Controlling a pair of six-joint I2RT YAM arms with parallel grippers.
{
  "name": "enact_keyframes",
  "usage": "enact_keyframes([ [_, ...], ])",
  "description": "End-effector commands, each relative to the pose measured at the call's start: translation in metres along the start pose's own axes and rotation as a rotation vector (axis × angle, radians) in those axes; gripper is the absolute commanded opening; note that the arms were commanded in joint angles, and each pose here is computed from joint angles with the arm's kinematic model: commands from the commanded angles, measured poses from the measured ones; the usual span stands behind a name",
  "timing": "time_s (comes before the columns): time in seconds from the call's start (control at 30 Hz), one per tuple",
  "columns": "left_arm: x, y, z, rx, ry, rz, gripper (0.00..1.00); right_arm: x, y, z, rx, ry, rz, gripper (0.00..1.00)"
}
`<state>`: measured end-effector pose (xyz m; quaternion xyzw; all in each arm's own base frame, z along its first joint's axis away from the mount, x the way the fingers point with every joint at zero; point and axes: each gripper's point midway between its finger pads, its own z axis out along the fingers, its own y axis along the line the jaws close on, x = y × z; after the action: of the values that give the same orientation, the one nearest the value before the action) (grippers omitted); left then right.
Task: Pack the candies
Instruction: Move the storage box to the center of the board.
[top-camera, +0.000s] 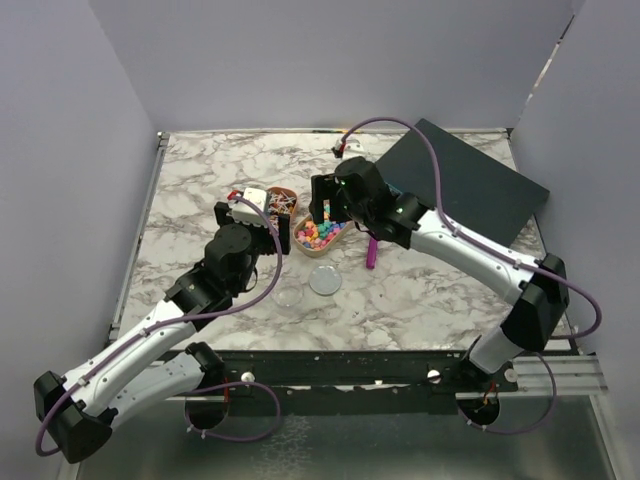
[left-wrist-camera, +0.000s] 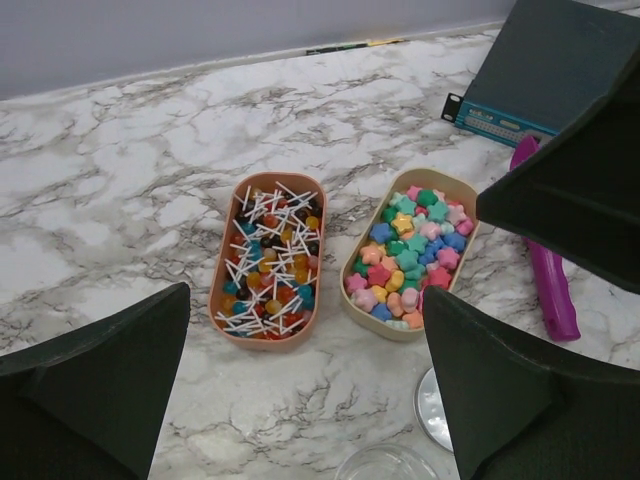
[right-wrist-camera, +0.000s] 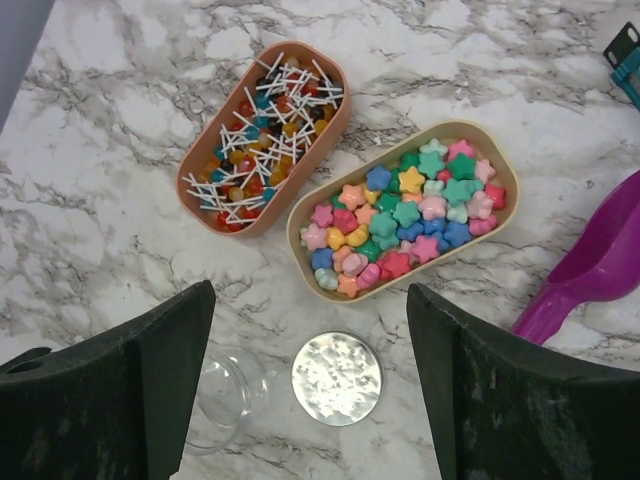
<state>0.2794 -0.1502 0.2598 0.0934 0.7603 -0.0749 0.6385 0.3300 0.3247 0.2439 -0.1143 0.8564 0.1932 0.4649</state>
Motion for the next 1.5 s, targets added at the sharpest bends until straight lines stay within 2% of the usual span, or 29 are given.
enact_keyframes([
  [0.0,-0.005,0.018,-0.004,-0.083,-0.035,-0.017,0.99,0.014,0.003,0.014,0.069,0.071,0.002,0.80],
  [0.33,-0.002,0.023,-0.005,-0.105,-0.034,-0.021,0.99,0.045,0.016,0.067,0.131,0.192,0.065,0.70],
  [0.67,0.004,0.022,-0.001,-0.113,-0.015,-0.008,0.99,0.059,0.007,0.117,0.280,0.213,0.076,0.56],
  [1.47,0.006,0.021,0.001,-0.111,-0.010,-0.001,0.99,0.090,-0.032,0.178,0.330,0.301,0.225,0.50],
])
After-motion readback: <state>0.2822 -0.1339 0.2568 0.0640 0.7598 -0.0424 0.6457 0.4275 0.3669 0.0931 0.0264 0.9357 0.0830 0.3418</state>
